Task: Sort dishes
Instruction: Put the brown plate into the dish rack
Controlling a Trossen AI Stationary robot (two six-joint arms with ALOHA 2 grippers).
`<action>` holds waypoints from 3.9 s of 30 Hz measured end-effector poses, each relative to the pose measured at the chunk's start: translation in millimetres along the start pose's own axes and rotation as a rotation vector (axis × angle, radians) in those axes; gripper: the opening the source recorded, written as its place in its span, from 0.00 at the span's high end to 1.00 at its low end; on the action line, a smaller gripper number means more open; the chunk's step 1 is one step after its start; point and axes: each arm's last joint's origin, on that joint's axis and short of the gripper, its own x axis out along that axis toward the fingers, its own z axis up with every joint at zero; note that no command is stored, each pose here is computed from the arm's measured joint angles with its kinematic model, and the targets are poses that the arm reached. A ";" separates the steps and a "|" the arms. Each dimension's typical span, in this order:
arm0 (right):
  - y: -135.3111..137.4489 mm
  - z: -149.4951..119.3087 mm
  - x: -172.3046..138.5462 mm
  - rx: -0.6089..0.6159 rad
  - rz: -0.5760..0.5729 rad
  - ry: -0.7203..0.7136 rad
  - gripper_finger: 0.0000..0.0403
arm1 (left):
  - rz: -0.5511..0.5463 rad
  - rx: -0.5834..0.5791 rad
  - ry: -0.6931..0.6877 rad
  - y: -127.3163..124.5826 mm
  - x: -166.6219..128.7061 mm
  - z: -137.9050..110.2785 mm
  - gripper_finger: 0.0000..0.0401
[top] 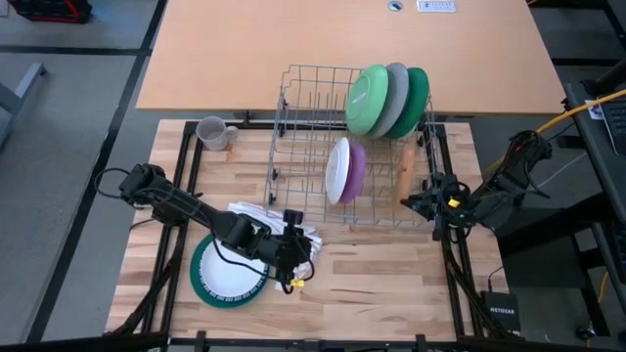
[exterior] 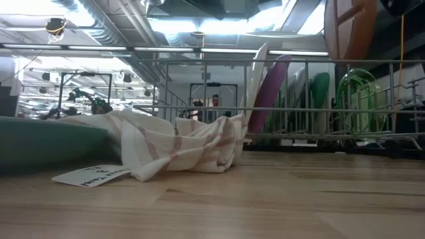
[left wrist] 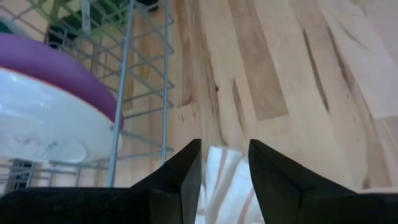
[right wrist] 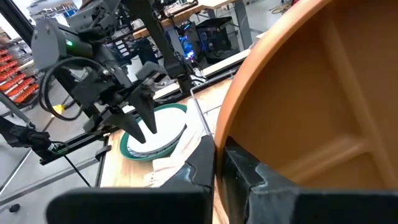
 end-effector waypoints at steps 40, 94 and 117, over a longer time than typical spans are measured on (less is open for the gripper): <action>-49.4 -62.8 2.0 0.033 -0.015 0.029 0.96 | -0.018 0.007 -0.009 -0.1 0.4 1.1 0.69; -53.3 -40.4 -13.5 -0.386 0.024 0.138 0.97 | -0.029 -0.066 -0.005 -0.8 0.3 0.7 0.69; -54.1 -29.9 -19.2 -0.416 0.083 0.050 0.97 | -0.029 -0.057 -0.008 -0.4 0.4 1.1 0.69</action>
